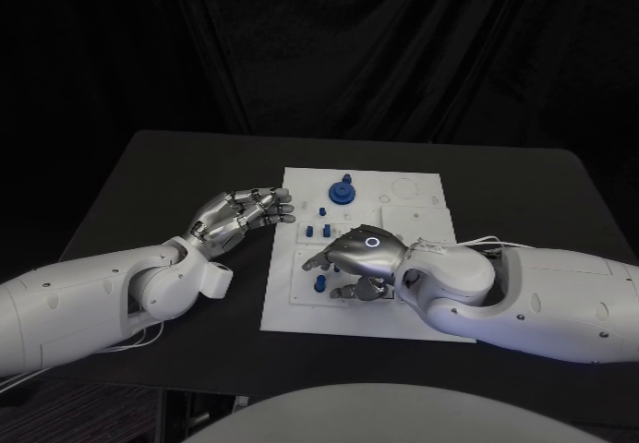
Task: Assemble the parts on the task board
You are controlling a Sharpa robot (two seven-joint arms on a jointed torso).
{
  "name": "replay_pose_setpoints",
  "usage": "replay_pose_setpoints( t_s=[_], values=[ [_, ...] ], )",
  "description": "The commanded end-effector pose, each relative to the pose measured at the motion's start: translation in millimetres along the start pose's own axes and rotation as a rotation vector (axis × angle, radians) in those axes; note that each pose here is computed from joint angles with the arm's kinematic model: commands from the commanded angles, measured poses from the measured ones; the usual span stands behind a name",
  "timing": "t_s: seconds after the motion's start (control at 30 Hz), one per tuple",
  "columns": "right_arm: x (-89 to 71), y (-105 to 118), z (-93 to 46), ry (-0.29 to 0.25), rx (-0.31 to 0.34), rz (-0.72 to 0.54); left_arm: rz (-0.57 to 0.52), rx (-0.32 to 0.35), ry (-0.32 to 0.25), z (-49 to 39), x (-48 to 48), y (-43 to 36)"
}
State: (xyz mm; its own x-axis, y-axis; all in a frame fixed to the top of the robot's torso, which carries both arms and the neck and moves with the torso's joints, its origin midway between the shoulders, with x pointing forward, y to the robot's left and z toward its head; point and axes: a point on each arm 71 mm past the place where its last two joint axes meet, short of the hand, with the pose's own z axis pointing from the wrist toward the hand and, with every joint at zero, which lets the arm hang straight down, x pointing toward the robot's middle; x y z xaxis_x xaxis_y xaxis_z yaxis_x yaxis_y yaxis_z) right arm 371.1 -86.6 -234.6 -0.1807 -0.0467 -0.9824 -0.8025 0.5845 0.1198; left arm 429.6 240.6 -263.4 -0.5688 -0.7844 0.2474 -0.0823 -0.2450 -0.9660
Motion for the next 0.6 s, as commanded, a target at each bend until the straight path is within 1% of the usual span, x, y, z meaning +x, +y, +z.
replay_pose_setpoints(
  t_s=[0.03, 0.13, 0.2, 0.27, 0.3, 0.37, 0.43, 0.47, 0.5, 0.6],
  values=[
    [-9.6, -3.9, -9.9, -0.098, -0.004, 0.031, -0.013, 0.007, 0.012, -1.1, 1.5, 0.2],
    [-25.2, -14.3, -23.3, -0.175, 0.011, 0.064, -0.011, 0.009, 0.008, -2.2, 0.9, -0.3],
    [-39.4, -22.6, -34.2, -0.228, 0.028, 0.089, -0.009, 0.011, 0.004, -3.2, 0.2, -0.9],
    [-58.3, -34.0, -51.0, -0.281, 0.066, 0.127, -0.005, 0.018, -0.001, -4.1, -0.2, -1.8],
    [-66.6, -39.7, -60.0, -0.297, 0.093, 0.15, -0.005, 0.023, -0.003, -4.4, -0.1, -2.3],
    [-79.2, -50.2, -77.1, -0.317, 0.15, 0.197, -0.003, 0.032, -0.006, -5.1, 0.2, -3.3],
    [-88.1, -60.7, -93.3, -0.326, 0.213, 0.24, 0.0, 0.04, -0.011, -5.9, 0.3, -4.2],
    [-90.8, -66.3, -101.4, -0.322, 0.25, 0.258, 0.003, 0.043, -0.014, -6.3, 0.2, -4.6],
    [-91.1, -67.4, -102.9, -0.32, 0.257, 0.262, 0.003, 0.044, -0.015, -6.3, 0.2, -4.7],
    [-91.2, -82.6, -120.6, -0.283, 0.356, 0.305, 0.01, 0.052, -0.022, -6.3, 0.0, -5.2]
  ],
)
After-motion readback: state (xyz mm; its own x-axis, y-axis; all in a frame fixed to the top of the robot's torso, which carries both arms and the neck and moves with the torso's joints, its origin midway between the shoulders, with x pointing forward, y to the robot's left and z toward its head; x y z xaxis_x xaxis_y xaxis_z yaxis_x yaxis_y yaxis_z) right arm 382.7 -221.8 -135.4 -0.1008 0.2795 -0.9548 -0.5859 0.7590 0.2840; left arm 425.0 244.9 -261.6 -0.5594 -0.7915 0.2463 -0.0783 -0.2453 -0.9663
